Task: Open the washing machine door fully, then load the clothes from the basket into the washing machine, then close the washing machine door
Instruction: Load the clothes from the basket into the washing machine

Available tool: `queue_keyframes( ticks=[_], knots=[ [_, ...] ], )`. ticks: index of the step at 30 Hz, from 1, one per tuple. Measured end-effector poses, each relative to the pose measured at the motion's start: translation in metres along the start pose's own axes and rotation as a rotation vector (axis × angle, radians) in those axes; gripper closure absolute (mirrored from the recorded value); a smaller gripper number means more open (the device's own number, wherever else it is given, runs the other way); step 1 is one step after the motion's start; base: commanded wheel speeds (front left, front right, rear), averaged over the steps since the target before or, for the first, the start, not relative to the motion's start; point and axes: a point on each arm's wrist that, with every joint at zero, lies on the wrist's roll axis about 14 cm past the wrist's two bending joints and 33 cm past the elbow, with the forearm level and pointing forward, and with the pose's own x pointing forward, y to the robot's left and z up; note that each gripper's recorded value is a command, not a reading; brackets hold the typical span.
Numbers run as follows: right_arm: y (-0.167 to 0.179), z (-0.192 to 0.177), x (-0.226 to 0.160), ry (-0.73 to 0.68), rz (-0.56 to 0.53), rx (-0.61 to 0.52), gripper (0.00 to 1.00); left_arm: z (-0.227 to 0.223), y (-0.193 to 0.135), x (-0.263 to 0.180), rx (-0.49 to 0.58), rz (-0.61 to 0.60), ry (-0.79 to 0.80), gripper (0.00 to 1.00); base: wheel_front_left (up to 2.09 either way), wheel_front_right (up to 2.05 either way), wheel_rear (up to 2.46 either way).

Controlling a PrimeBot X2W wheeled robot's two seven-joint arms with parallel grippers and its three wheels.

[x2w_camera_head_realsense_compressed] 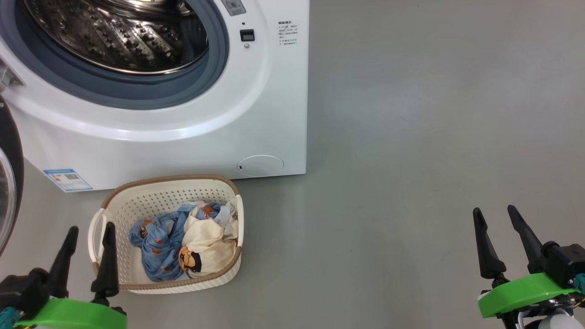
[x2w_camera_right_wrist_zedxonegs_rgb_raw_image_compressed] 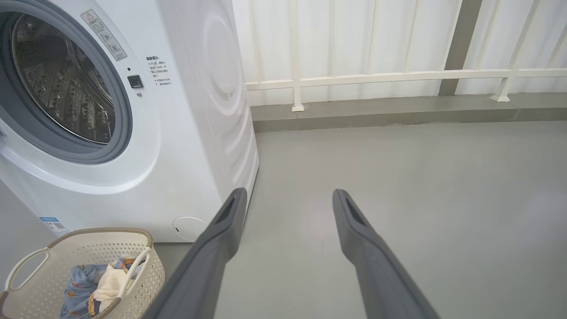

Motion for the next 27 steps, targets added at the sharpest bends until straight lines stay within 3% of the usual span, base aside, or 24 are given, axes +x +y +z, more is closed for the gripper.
queue_keyframes(
  ticks=[12,27],
  knots=[
    [0.005,-0.008,0.004,0.021,0.016,0.004,0.0,-0.014,0.006,0.001,-0.017,0.007,0.047,0.0,0.1,-0.24,0.14],
    [0.007,-0.016,0.008,0.04,0.02,0.01,0.0,-0.017,0.006,0.008,-0.021,-0.001,0.056,0.0,1.16,-1.96,0.8]
  ],
)
